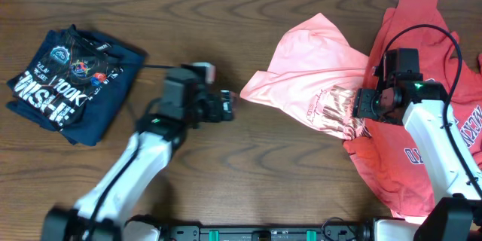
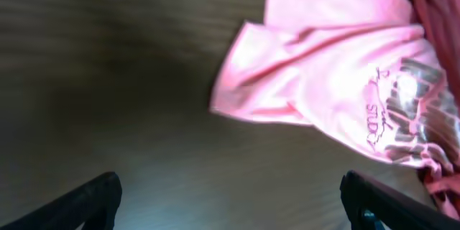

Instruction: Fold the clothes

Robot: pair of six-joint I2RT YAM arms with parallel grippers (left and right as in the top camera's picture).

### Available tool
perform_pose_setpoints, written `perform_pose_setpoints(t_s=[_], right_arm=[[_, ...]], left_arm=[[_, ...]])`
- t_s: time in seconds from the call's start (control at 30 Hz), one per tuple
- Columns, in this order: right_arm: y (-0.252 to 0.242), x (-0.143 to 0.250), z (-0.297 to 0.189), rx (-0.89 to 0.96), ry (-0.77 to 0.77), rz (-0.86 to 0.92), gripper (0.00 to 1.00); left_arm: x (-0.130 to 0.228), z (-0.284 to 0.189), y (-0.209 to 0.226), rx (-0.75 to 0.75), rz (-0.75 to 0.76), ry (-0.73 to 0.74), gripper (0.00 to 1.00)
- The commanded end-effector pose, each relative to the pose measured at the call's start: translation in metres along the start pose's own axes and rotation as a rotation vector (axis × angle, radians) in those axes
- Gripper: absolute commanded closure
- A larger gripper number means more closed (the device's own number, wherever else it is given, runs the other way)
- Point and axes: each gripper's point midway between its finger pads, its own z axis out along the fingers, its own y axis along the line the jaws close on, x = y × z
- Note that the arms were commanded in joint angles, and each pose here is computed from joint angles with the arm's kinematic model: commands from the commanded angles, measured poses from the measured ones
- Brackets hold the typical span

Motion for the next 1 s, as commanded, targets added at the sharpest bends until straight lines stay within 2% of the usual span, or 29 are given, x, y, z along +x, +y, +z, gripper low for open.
perform_pose_setpoints(t_s=[0.0,0.13,0.27,0.43,0.6,0.7,0.8,0.93,0.97], right_arm=[[-0.007,0.003,0.001,0.022,0.01,0.033,0.28],[-0.007,0.007,0.001,0.025,0.026,0.033,0.27],[-0.008,0.011,0.001,0.028,0.042,0.032,0.26],[-0.008,0.012,0.001,0.028,0.048,0.032,0.26],[-0.008,0.016,0.0,0.028,0.064,0.032,0.27],[-0.009,0.017,0.0,0.03,0.069,0.031,0.27],[-0.009,0.017,0.0,0.03,0.068,0.031,0.27],[-0.009,0.017,0.0,0.03,0.068,0.031,0.27],[-0.009,0.017,0.0,0.03,0.068,0.031,0.27]], left_arm=[[0.011,0.033,-0.014,0.049,-0.033,0.042,0.02],[0.023,0.067,-0.018,0.076,-0.034,0.054,0.02],[0.03,0.09,-0.014,0.083,-0.121,0.057,0.02],[0.02,0.106,-0.015,0.122,-0.147,-0.009,0.0],[0.007,0.115,-0.008,0.112,-0.225,-0.085,0.1],[0.006,0.119,-0.007,0.115,-0.238,-0.098,0.35],[0.001,0.118,-0.012,0.139,-0.263,-0.115,0.67],[0.004,0.119,-0.022,0.165,-0.281,-0.108,0.94],[0.006,0.12,-0.024,0.165,-0.278,-0.1,0.94]])
